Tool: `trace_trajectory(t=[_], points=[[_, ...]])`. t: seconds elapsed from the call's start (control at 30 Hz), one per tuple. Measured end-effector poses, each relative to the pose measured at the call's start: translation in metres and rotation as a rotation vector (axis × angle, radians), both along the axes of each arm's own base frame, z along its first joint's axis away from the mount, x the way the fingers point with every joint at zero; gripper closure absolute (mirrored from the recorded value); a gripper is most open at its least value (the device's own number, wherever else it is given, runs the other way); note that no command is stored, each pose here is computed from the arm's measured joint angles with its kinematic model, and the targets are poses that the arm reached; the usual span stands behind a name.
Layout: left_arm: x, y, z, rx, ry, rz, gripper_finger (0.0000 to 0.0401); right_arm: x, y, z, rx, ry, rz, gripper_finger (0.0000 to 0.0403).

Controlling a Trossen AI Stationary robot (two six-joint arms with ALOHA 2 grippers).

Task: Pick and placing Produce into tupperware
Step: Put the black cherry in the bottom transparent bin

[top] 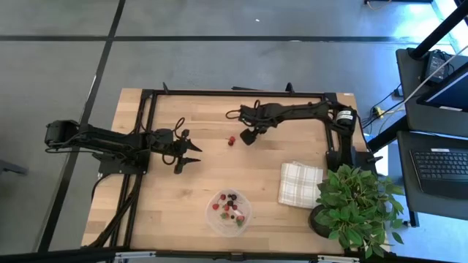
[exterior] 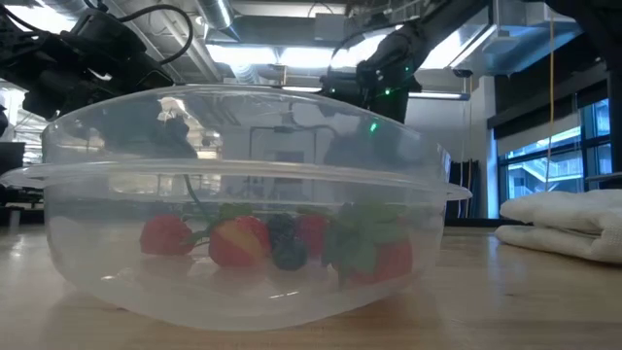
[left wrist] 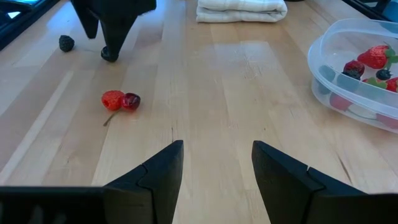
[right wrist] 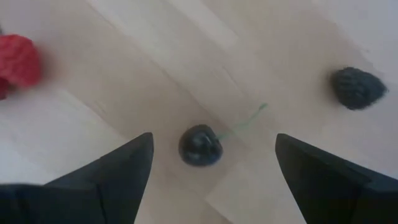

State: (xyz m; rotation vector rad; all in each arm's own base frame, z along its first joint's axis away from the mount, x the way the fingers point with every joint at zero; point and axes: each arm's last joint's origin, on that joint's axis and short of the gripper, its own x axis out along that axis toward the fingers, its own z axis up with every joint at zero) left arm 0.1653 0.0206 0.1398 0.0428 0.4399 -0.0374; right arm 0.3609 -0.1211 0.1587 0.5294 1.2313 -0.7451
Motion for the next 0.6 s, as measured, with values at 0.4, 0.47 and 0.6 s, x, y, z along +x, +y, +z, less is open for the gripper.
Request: trace_trajectory(t=[0.4, 0.47, 0.6], points=[[0.000, 0.000, 0.000, 0.000, 0.001, 0.000, 0.0216, 0.005, -0.002, -0.019, 0.003, 0.027, 0.026, 0.0066], [0.000, 0.000, 0.000, 0.000, 0.000, 0.000, 0.0216, 0.005, -0.002, -0.019, 0.002, 0.028, 0.029, 0.0066], [0.000, 0.000, 0.000, 0.000, 0.001, 0.000, 0.0216, 0.005, -0.002, -0.019, 0.002, 0.027, 0.025, 0.0066]])
